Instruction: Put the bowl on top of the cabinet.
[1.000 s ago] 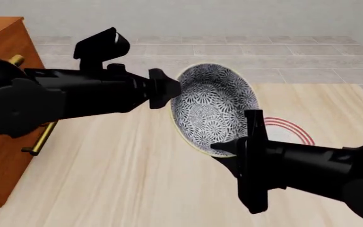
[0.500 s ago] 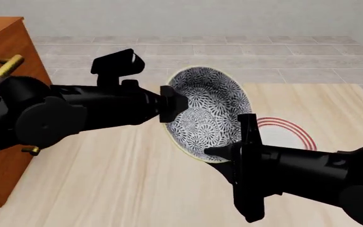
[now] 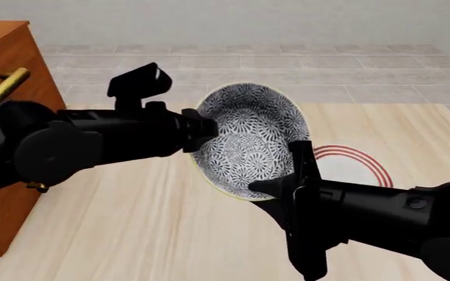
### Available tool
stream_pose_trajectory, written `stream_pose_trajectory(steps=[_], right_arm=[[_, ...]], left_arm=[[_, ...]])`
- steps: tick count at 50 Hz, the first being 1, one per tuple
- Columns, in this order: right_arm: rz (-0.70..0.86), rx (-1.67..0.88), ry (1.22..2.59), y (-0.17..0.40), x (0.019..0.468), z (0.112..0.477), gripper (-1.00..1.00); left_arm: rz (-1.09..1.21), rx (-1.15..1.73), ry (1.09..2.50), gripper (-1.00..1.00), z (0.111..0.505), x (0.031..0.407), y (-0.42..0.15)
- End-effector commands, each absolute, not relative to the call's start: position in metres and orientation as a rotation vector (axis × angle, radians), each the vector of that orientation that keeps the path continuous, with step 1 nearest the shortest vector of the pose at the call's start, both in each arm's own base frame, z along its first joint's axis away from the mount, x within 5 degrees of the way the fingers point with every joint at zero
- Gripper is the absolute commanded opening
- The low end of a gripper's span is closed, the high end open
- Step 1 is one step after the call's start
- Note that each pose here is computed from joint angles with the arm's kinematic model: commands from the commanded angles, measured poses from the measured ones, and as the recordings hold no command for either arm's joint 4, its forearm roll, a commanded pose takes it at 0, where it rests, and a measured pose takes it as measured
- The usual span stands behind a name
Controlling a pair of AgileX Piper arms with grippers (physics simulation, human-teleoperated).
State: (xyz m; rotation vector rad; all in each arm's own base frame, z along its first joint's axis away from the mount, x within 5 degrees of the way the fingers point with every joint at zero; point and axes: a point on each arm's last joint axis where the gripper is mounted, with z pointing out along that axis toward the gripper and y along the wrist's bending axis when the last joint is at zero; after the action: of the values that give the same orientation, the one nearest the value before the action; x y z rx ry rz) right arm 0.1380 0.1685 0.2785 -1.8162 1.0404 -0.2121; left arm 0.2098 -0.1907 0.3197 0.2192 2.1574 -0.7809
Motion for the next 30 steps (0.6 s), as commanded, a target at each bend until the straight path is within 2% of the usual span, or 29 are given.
stream_pose_trajectory(steps=[1, 2, 3, 19, 30], right_arm=[[-0.171, -1.766, 1.105, 0.165, 0.139, 0.279, -1.00], [-0.168, -1.765, 1.104, 0.165, 0.138, 0.279, -1.00], [-0.170, -1.764, 1.095, 0.165, 0.138, 0.281, 1.00], [-0.174, -1.765, 1.019, 0.165, 0.129, 0.293, 1.00], [-0.169, -1.760, 1.014, 0.163, 0.125, 0.293, 1.00]], left_arm=[[-0.714, 0.244, 2.139, -1.00, 0.320, 0.210, -0.179], [-0.715, 0.243, 2.138, -1.00, 0.321, 0.210, -0.179], [-0.715, 0.241, 2.139, -1.00, 0.320, 0.210, -0.179], [-0.691, 0.225, 2.149, -1.00, 0.311, 0.214, -0.174], [-0.680, 0.209, 2.150, -1.00, 0.307, 0.216, -0.170]])
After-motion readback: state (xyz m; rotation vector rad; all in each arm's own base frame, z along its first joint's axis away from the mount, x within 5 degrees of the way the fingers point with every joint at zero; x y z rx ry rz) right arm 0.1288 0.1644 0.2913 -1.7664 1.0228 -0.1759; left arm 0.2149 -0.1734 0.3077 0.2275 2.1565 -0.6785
